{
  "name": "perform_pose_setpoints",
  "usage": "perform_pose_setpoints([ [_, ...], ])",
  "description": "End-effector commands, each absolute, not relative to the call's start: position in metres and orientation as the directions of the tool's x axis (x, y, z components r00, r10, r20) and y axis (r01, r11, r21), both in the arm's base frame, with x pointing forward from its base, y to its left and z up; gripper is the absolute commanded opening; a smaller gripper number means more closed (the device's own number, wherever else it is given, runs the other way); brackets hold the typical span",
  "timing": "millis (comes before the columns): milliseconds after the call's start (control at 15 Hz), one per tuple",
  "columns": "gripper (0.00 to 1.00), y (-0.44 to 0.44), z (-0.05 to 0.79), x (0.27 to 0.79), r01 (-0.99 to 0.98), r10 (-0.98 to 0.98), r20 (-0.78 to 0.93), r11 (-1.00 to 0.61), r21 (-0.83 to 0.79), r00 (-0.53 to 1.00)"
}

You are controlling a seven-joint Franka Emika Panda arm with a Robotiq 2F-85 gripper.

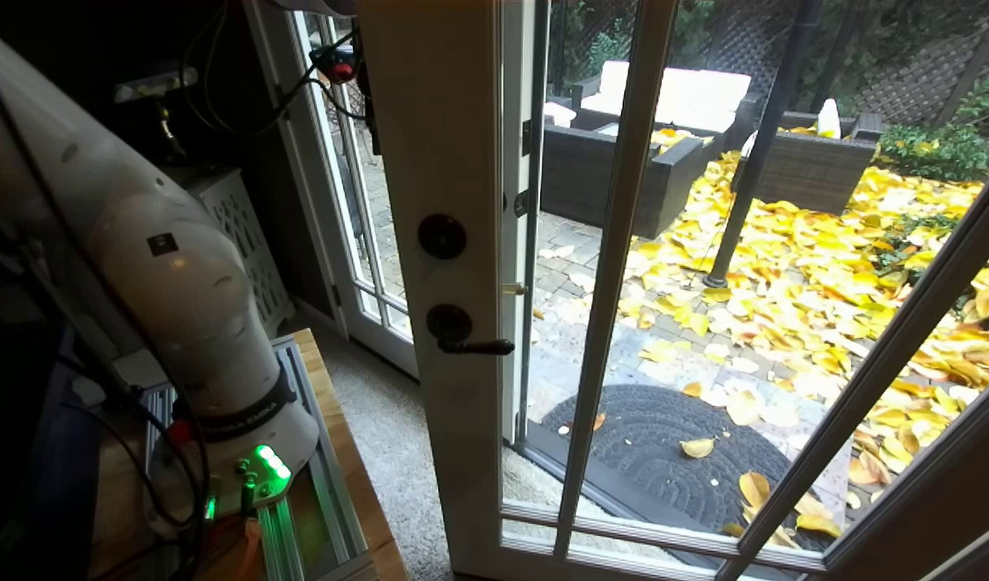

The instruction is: Close the door

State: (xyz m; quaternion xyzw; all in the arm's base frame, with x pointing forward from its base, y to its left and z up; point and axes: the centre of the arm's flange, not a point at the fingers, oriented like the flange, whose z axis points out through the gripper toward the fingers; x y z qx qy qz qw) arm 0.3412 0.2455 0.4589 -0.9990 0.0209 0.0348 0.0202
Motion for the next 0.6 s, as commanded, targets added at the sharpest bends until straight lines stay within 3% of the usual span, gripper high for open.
perform_pose_setpoints([
  [0,0.66,0.299,0.436,0.384,-0.081,-0.081,0.011,-0.997,-0.016,0.997],
  [533,0.09,0.347,0.385,0.442,-0.026,-0.009,0.101,-0.986,0.166,0.995],
])
